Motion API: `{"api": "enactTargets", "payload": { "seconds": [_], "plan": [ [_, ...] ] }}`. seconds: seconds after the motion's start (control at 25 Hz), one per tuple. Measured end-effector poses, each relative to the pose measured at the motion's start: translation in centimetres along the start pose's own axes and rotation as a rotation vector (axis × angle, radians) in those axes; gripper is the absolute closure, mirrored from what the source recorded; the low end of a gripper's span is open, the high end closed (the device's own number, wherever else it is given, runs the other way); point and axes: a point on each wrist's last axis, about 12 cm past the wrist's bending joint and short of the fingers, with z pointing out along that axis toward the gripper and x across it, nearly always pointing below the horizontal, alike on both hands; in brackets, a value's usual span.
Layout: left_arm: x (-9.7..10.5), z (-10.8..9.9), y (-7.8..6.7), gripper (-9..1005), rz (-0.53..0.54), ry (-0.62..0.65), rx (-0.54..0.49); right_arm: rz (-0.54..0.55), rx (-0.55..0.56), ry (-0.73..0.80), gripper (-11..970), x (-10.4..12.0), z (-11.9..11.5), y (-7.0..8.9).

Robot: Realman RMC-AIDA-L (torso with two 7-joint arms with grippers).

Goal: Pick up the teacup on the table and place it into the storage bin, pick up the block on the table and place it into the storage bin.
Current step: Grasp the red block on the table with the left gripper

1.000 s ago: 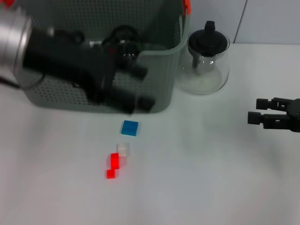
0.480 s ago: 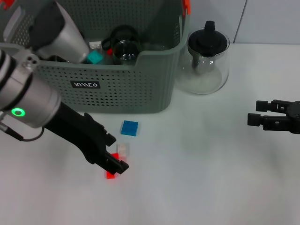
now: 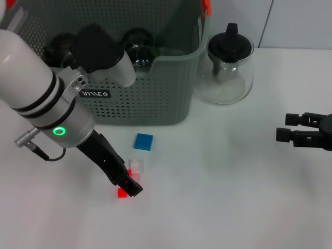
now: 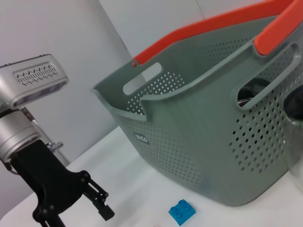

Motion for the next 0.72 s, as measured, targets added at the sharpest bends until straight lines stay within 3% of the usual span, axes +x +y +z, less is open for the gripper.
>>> {"api": "enactTargets", "payload": {
  "seconds": [0.28, 0.72],
  "plan": [
    [-0.2, 0.3, 0.4, 184, -0.039, 0.014, -0.055, -0.003, 0.001, 0.003, 16, 0.0, -0.1, 0.0],
    [0.4, 1.4, 0.8, 185, 0.072, 0.102, -0.123, -0.006, 0.011, -0.001, 17, -0.1, -0.2, -0.1]
  ]
}}
